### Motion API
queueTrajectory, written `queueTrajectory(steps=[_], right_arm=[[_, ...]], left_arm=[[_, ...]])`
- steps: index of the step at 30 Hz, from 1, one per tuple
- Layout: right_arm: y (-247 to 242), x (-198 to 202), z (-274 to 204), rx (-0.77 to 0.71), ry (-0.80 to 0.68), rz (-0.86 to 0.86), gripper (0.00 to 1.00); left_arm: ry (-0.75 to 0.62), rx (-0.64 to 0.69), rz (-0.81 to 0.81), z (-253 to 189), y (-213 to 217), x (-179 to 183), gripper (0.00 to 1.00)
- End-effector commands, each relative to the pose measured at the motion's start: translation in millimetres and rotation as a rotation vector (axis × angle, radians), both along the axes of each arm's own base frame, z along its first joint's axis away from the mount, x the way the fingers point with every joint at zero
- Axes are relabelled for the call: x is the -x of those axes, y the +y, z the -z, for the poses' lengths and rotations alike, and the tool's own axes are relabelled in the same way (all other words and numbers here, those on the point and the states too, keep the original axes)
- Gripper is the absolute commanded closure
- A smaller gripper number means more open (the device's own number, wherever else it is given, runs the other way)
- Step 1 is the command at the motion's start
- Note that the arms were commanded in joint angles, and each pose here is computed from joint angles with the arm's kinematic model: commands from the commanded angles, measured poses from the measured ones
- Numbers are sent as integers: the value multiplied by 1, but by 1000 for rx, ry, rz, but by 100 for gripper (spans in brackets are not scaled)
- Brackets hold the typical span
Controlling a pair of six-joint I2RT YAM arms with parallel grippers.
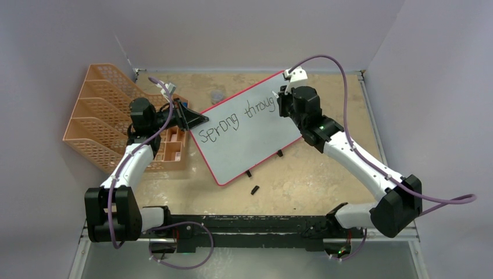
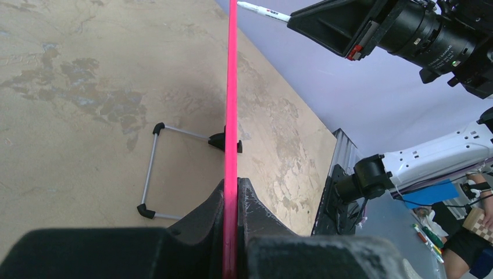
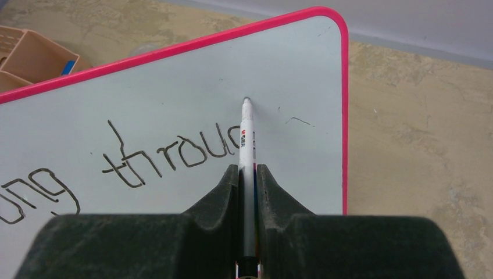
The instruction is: Write a sentence on the whiteboard
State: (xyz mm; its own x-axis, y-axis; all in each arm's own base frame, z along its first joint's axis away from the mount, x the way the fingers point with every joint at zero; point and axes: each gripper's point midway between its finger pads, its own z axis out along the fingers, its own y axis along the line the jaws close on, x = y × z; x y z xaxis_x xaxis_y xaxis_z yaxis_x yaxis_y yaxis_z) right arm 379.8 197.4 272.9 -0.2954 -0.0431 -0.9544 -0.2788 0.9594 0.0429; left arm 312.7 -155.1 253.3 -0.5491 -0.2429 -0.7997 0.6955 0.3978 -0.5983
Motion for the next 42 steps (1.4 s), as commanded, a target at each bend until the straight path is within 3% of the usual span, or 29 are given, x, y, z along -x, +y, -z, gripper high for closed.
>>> queueTrajectory(steps=[1, 29, 42], right_arm=[[2, -7, -30, -38, -77, -3, 100], [-7, 19, 27, 15, 98, -19, 100], [-14, 22, 0, -23, 30, 13, 100]], left_arm=[[-25, -11, 86, -2, -11, 11, 100], [-22, -10, 87, -2, -11, 11, 100], [-19, -10, 83, -1, -11, 10, 100]])
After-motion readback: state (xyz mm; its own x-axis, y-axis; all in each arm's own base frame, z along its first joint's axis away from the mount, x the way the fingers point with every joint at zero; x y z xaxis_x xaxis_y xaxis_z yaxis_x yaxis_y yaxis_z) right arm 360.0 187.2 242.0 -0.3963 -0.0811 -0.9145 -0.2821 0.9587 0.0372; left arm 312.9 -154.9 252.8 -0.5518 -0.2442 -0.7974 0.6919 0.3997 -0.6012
